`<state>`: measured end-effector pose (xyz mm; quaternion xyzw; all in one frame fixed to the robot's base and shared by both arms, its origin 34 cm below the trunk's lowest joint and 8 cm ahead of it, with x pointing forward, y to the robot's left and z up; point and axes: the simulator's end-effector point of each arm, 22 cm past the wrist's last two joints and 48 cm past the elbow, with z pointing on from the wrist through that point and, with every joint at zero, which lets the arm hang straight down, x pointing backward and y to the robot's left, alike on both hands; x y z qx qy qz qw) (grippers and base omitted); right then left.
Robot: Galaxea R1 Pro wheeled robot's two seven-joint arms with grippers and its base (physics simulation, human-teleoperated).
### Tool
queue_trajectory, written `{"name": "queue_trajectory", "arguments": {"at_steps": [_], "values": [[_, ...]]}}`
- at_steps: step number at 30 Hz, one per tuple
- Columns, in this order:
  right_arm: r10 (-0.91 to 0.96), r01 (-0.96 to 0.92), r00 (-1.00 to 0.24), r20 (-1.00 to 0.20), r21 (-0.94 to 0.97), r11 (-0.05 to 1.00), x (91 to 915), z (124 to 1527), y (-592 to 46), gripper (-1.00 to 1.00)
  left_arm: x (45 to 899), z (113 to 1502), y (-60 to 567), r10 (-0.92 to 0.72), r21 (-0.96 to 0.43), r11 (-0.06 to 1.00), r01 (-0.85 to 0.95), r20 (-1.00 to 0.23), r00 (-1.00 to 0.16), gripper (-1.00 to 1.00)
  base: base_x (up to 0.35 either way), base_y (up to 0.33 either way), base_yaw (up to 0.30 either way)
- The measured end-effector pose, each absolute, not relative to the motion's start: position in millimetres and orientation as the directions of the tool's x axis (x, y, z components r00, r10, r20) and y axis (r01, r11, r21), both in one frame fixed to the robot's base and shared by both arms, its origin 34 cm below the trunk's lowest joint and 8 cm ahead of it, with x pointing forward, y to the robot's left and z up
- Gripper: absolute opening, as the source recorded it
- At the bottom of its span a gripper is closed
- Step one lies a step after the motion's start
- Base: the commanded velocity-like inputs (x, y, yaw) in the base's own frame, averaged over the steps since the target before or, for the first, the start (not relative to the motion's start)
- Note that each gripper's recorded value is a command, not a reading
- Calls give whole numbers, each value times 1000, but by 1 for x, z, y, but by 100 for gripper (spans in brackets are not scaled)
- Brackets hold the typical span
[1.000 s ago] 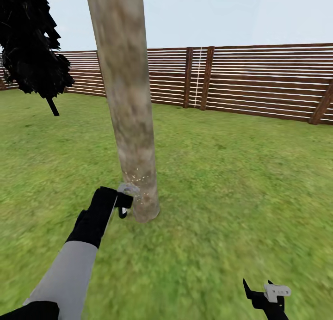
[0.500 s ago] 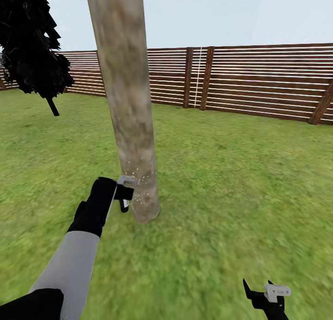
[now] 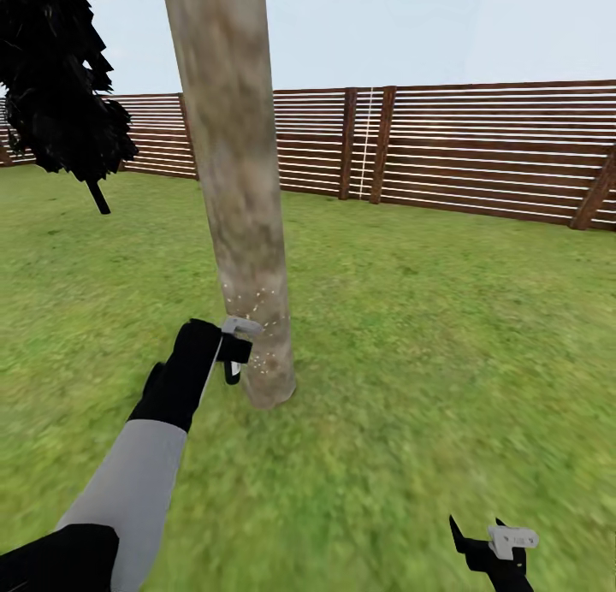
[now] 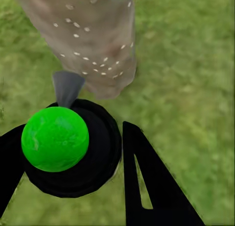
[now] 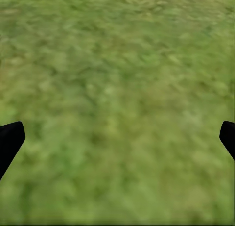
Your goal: In the garden, pick up the pesticide atomizer on the floor and spray pesticide onto both trees until each tree trunk is fully covered.
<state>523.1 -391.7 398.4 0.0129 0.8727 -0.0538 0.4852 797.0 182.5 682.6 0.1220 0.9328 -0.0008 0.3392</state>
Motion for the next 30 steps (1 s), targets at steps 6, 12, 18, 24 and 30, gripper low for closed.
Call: {"name": "queue_trajectory", "arguments": {"at_steps": [6, 12, 18, 24, 30], "values": [[-30, 74, -529, -848, -82, 994, 523, 398, -392, 100, 800, 680, 262, 197, 151, 980, 131, -618, -761, -100, -3, 0, -190], [-30, 75, -529, -848, -81, 994, 523, 398, -392, 100, 802, 685, 245, 156, 86, 988, 131, -635, -757, -100, 0, 0, -20], [-30, 75, -529, -848, -81, 994, 523, 398, -392, 100, 812, 700, 227, 164, 83, 986, 145, -654, -738, -100, 0, 0, 0], [-30, 75, -529, -848, -82, 994, 523, 398, -392, 100, 819, 712, 285, 142, 125, 989, 79, -658, -740, -100, 0, 0, 0], [-30, 75, -529, -848, -81, 994, 523, 398, -392, 100, 835, 744, 231, 151, 81, 988, 133, -701, -698, -100, 0, 0, 0]]}}
